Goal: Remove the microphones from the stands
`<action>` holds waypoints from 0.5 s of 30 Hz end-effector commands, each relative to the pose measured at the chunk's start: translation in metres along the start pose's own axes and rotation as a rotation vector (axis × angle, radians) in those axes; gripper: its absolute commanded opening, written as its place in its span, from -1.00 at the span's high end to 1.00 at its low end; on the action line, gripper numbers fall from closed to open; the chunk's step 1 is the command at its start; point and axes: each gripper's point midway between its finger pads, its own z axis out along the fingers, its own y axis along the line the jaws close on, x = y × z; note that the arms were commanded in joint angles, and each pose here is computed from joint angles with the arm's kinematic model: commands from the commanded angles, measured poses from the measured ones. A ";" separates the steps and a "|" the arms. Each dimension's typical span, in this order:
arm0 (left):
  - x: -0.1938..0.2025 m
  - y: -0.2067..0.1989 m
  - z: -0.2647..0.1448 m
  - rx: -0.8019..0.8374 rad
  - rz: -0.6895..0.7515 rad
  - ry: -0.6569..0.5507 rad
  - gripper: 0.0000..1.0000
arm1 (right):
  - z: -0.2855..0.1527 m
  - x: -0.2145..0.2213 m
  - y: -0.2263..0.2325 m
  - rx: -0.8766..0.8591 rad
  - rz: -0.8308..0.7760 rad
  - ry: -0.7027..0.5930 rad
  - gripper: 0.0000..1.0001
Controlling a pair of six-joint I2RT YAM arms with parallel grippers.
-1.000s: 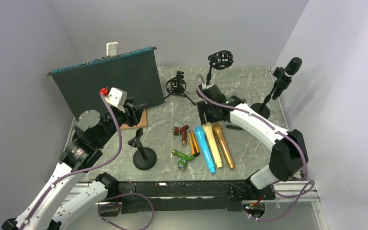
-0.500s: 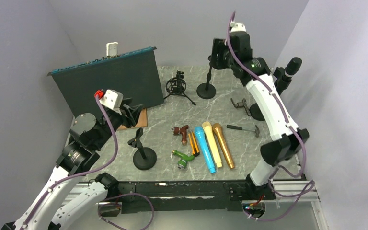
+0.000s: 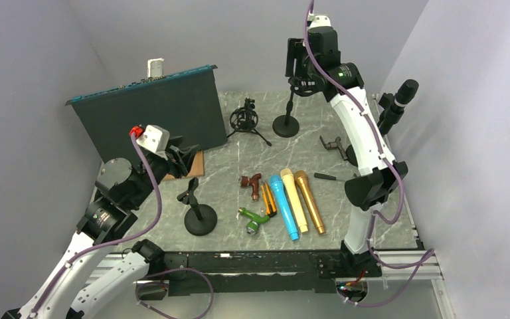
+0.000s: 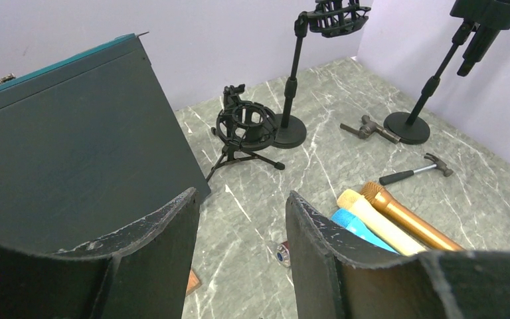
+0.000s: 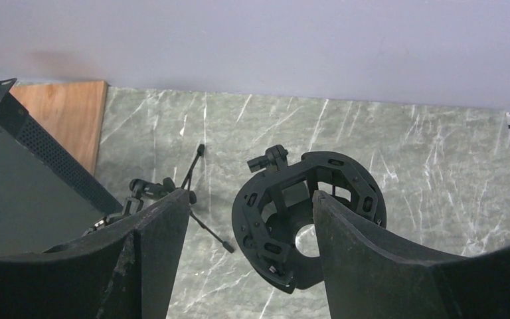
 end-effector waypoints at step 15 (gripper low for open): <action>-0.005 -0.005 0.009 0.019 -0.015 -0.010 -0.09 | 0.039 0.016 -0.017 0.101 -0.110 0.003 -0.27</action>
